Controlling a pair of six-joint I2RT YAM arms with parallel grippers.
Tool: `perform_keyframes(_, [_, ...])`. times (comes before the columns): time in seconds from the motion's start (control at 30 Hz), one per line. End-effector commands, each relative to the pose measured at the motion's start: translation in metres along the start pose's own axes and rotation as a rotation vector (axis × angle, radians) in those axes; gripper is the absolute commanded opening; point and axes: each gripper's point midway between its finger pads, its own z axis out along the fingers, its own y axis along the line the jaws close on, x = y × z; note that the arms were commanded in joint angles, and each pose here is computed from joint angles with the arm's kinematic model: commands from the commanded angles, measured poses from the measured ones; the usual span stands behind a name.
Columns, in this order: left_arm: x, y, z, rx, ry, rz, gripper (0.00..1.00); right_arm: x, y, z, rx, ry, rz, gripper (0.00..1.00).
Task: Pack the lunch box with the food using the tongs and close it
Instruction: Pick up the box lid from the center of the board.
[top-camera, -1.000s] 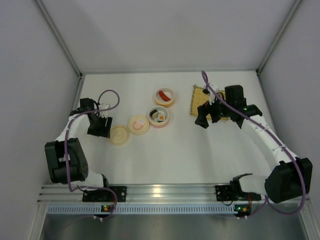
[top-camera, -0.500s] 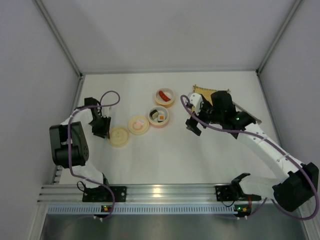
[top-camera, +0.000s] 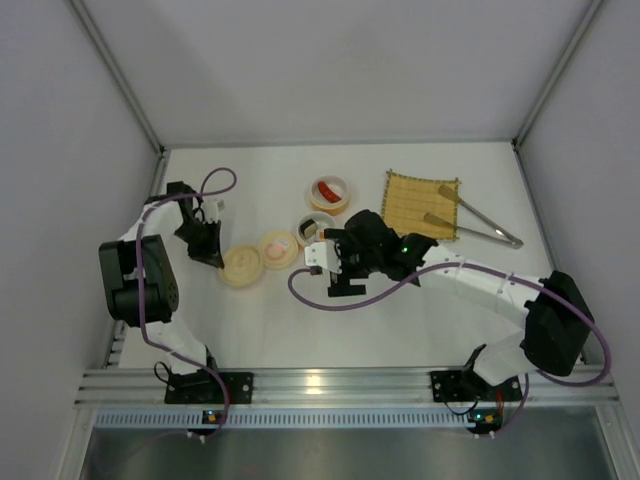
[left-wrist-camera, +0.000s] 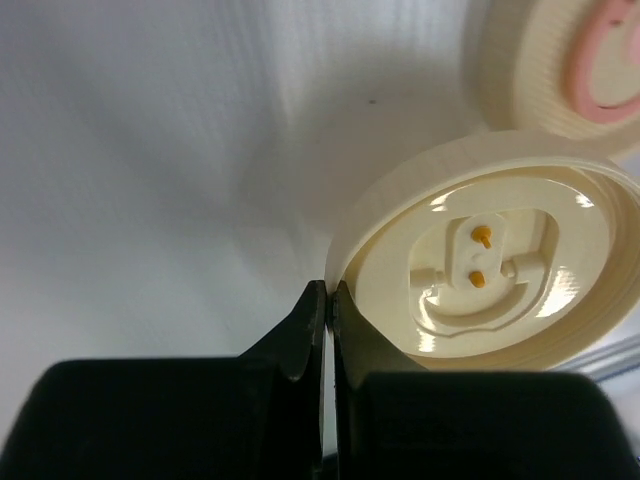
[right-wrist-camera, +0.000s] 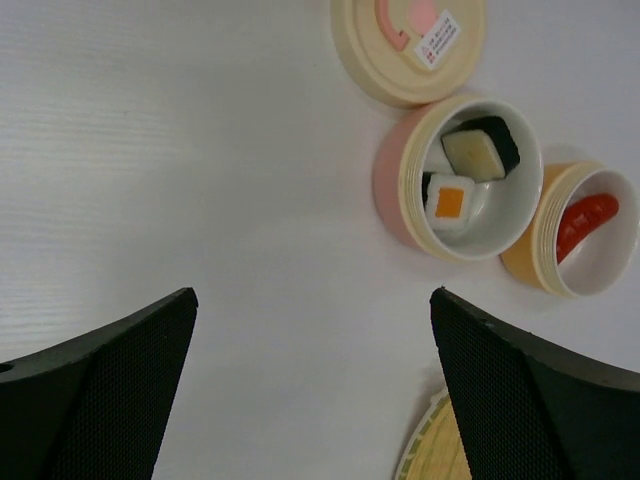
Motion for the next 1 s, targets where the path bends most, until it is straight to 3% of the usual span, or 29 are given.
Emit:
perform_keyframes(0.0, [0.002,-0.044,-0.033,0.216,0.028,0.005,0.0,-0.059,-0.032,0.0,0.08,-0.122,-0.165,0.98])
perform_keyframes(0.13, [0.017,-0.066,-0.05,0.326,0.092,0.003,0.0,-0.073,-0.027,0.012,0.031,-0.124,-0.245,0.98])
perform_keyframes(0.27, [0.026,-0.083,-0.058,0.411,0.11,0.006,0.0,-0.098,-0.041,-0.002,0.073,-0.193,-0.341,0.99])
perform_keyframes(0.43, [0.028,-0.094,-0.064,0.441,0.097,0.043,0.0,-0.13,-0.031,-0.024,0.077,-0.298,-0.585,0.99])
perform_keyframes(0.67, [0.034,-0.117,-0.061,0.473,0.139,0.131,0.0,-0.148,0.008,-0.004,0.038,-0.355,-0.884,0.99])
perform_keyframes(0.83, [0.038,-0.129,-0.061,0.488,0.156,0.178,0.0,-0.151,0.01,0.014,0.039,-0.34,-0.96,0.99])
perform_keyframes(0.97, [0.038,-0.134,-0.063,0.506,0.158,0.199,0.0,-0.152,0.009,0.025,0.007,-0.326,-0.933,0.97])
